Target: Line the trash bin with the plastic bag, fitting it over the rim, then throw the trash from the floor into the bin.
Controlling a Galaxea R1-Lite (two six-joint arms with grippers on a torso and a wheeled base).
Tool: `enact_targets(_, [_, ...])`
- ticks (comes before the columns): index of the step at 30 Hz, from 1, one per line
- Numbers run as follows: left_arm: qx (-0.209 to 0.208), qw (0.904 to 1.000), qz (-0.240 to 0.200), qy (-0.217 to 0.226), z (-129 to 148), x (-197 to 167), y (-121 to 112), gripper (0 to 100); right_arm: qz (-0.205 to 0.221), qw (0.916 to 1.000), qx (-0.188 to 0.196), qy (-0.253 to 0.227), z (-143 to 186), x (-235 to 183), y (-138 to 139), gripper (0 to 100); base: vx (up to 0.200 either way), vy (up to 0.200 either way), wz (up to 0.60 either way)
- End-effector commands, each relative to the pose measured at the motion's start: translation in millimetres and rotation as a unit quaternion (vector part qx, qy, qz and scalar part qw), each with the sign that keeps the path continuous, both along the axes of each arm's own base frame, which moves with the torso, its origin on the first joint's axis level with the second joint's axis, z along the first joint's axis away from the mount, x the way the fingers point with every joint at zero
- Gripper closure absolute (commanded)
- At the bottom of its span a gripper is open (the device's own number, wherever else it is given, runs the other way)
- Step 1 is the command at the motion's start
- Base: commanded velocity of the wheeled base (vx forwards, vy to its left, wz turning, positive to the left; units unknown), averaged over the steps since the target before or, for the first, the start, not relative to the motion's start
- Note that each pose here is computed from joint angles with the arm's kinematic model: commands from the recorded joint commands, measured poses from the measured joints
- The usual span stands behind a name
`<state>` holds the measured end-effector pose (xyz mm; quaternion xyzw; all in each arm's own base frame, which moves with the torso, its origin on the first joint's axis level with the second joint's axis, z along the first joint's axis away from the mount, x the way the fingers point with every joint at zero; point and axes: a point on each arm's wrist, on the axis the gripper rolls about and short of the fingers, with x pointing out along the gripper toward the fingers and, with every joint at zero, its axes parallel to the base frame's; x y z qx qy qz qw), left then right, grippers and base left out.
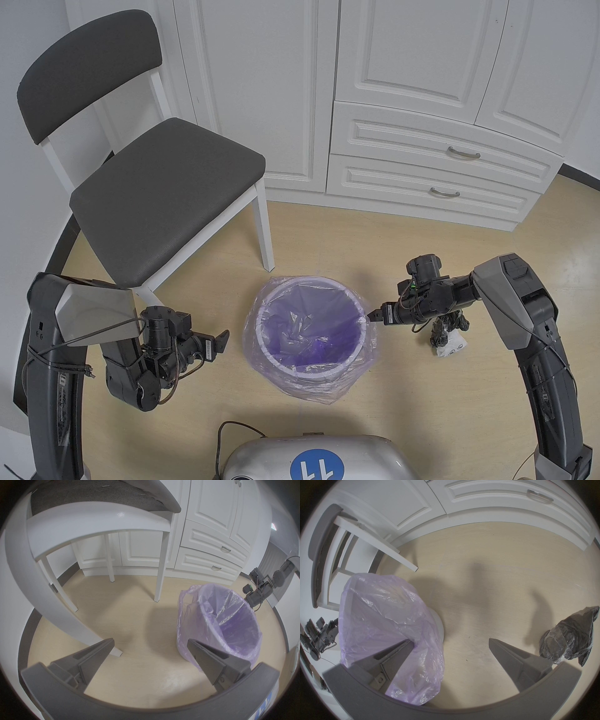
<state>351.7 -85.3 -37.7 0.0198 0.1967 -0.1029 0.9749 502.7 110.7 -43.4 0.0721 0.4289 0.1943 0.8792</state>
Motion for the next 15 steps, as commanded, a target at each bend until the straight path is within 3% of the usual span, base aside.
enact_targets(1, [0.006,0.9999,0.004,0.008,-4,-4,-2,0,-0.011,0.9999,0.007,0.0,9,-1,-7,0,0.0,0.0,0.0])
enact_targets(9, [0.003,0.9997,-0.026,0.002,-9,7,-20,0,-0.019,0.9994,0.029,0.009,14,-1,-25,0,0.0,0.0,0.0])
enact_targets(15, [-0.001,0.9986,-0.041,0.032,-27,51,-27,0,-0.017,0.9993,0.026,0.022,7,-5,-23,0,0.0,0.0,0.0])
